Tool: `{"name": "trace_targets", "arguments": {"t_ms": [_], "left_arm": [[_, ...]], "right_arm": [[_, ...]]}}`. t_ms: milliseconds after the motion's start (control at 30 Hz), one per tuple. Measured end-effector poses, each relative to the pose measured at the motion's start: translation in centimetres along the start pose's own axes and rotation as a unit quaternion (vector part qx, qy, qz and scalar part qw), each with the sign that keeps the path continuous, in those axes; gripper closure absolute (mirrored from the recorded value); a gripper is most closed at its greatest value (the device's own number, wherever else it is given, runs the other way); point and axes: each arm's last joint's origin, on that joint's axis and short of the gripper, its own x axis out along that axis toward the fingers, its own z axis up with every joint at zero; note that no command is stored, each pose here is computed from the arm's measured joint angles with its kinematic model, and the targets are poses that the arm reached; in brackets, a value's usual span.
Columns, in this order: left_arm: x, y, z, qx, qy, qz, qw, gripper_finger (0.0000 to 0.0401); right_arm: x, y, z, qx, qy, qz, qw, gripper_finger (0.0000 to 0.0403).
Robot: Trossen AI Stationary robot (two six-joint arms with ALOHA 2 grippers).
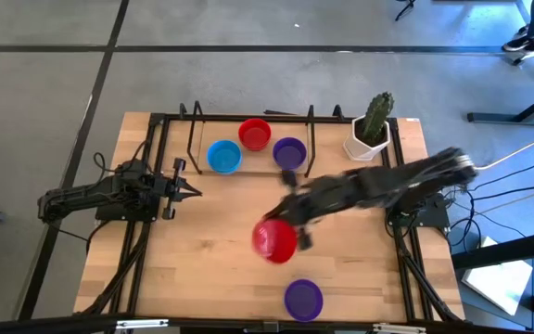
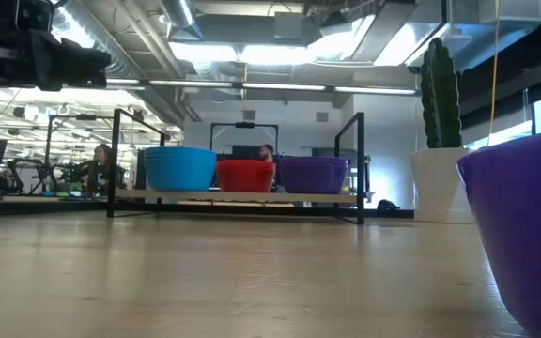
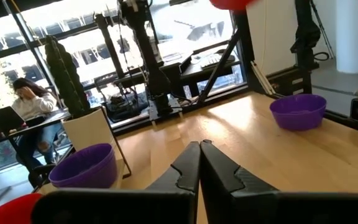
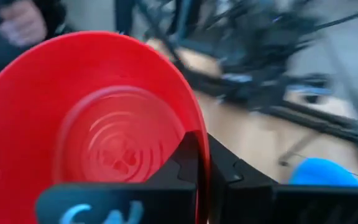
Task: Pick & Place Mini bowls
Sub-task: Stack the red bowl on top of the red bowl on the shelf
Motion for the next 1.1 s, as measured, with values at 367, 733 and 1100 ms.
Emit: {"name": "trace_targets", "arguments": {"t_ms": [367, 733, 1100], "left_arm": [[0.0, 0.0, 0.0, 0.000, 0.000, 0.001, 1.000, 0.0393], [0.0, 0.0, 0.0, 0.007, 0.000, 0.001, 1.000, 0.0395], [0.0, 0.0, 0.0, 0.027, 0.001, 0.001, 1.000, 0.0396]], "right_arm": [[-13.0, -0.9, -9.0, 0.074, -0.112, -0.090, 0.987, 0.0399], [-14.4, 0.6, -20.5, 0.079, -0.243, -0.107, 0.961, 0.0399], [-13.0, 1.3, -24.0, 0.067, -0.270, -0.118, 0.953, 0.0396]]}}
